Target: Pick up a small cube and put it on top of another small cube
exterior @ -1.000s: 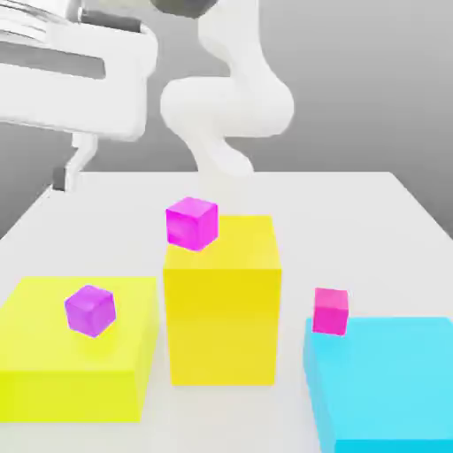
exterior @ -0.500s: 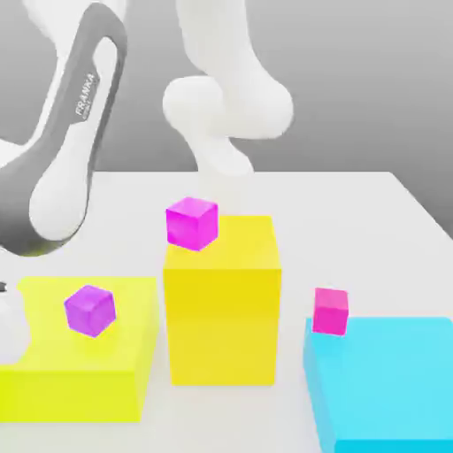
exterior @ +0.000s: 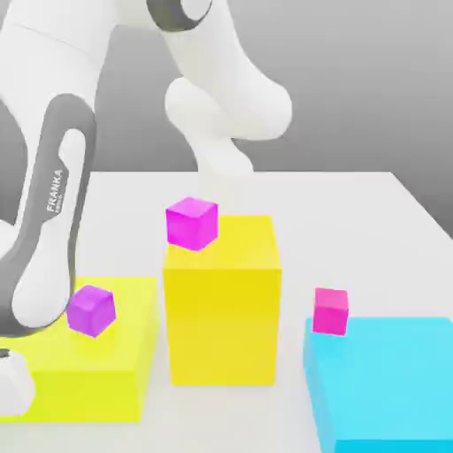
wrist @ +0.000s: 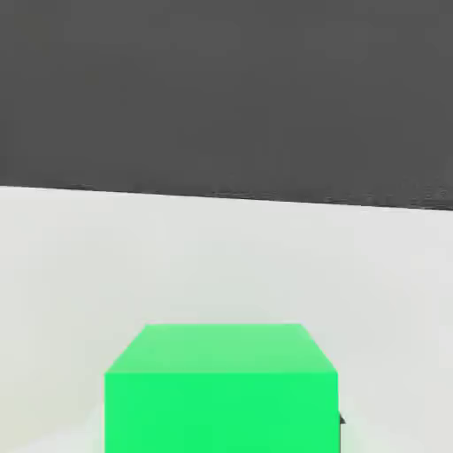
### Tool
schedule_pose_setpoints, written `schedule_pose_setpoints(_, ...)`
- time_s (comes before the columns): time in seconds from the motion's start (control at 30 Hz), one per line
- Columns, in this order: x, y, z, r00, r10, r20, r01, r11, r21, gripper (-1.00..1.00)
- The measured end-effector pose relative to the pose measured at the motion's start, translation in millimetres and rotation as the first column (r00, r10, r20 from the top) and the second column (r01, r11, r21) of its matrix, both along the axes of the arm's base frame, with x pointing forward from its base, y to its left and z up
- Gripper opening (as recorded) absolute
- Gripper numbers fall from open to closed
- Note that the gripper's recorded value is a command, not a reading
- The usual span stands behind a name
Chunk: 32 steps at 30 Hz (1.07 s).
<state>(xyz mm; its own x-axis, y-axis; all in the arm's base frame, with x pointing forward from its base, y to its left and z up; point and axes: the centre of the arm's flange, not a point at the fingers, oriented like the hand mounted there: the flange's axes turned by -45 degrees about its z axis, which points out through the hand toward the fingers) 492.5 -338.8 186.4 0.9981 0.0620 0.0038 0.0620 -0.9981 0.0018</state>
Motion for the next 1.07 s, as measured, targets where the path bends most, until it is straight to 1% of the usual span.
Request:
schedule_pose_setpoints(0.07, 13, -1, 42, 0.998, 0.049, 0.032, -0.048, 0.998, -0.031, -1.0)
schedule_pose_setpoints(0.13, 10, 8, 67, 0.999, 0.026, 0.031, -0.025, 0.998, -0.053, -1.0)
schedule_pose_setpoints(0.3, -17, 41, 108, 0.992, -0.125, 0.014, 0.126, 0.988, -0.085, -1.0)
schedule_pose_setpoints(0.43, -46, 68, 133, 0.965, -0.261, 0.016, 0.261, 0.961, -0.094, -1.0)
schedule_pose_setpoints(0.6, -85, 101, 157, 0.904, -0.427, 0.026, 0.428, 0.901, -0.073, -1.0)
schedule_pose_setpoints(0.77, -127, 135, 166, 0.817, -0.577, 0.018, 0.577, 0.817, -0.017, -1.0)
schedule_pose_setpoints(0.83, -134, 141, 146, 0.793, -0.609, 0.001, 0.609, 0.793, 0.001, -1.0)
schedule_pose_setpoints(0.93, -135, 142, 108, 0.786, -0.618, -0.004, 0.618, 0.786, 0.005, -1.0)
schedule_pose_setpoints(0.97, -136, 142, 97, 0.785, -0.619, -0.004, 0.619, 0.785, 0.004, 1.0)
schedule_pose_setpoints(1.07, -136, 142, 97, 0.785, -0.619, -0.004, 0.619, 0.785, 0.004, 1.0)
